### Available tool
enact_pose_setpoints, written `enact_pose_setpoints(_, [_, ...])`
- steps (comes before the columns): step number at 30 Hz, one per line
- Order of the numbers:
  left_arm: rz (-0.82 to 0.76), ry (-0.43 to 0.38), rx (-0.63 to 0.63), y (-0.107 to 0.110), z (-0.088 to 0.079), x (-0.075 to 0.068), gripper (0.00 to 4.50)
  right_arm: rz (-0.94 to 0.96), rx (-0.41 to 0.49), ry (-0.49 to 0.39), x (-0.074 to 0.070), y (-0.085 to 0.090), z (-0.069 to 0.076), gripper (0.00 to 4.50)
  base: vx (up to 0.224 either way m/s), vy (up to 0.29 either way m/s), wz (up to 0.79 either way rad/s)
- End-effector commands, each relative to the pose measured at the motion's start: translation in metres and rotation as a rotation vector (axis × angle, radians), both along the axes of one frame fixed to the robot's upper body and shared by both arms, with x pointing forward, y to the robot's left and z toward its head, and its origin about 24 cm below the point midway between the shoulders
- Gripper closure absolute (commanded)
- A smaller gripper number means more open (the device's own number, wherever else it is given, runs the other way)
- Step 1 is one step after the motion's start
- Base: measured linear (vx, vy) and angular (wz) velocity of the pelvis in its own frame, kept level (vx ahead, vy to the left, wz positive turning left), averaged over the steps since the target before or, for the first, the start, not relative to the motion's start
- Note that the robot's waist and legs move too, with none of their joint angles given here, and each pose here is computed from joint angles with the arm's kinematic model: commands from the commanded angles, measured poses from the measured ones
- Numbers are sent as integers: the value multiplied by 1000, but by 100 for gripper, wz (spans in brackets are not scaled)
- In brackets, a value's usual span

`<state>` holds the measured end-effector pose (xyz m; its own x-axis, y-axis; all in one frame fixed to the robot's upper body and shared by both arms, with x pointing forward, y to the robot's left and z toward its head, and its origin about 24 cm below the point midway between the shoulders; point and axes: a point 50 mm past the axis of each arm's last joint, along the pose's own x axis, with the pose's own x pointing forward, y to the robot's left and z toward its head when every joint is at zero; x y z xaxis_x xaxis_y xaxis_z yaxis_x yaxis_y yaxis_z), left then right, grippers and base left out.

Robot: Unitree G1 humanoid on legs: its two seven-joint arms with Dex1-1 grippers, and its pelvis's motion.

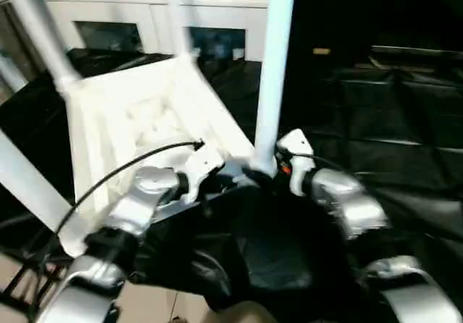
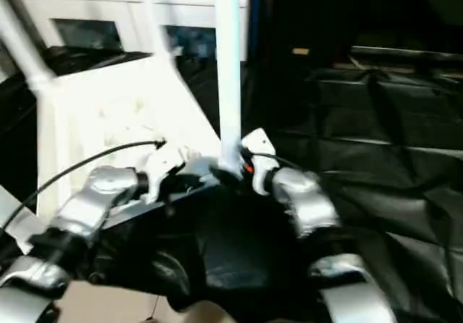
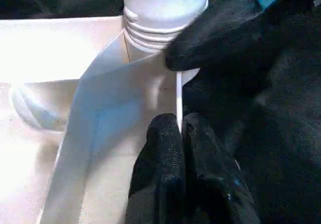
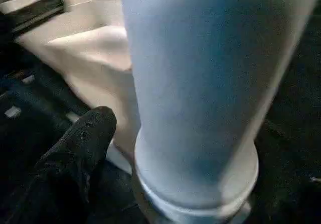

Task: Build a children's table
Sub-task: Rotate leg to tighten

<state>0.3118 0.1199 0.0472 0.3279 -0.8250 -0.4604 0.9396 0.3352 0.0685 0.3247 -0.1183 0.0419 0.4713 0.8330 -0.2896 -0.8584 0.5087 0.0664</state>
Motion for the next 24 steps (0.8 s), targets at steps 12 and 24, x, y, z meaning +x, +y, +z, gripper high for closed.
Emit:
enact_pose_setpoints(12, [-240,30,-41,7,12,-18,450,389,-18,55,-22,-5,9,64,0,0,0])
enact_pose_setpoints(24, [-206,18,-25,10,10,-17,450,379,-59,54,-23,-2,4,160,0,0,0])
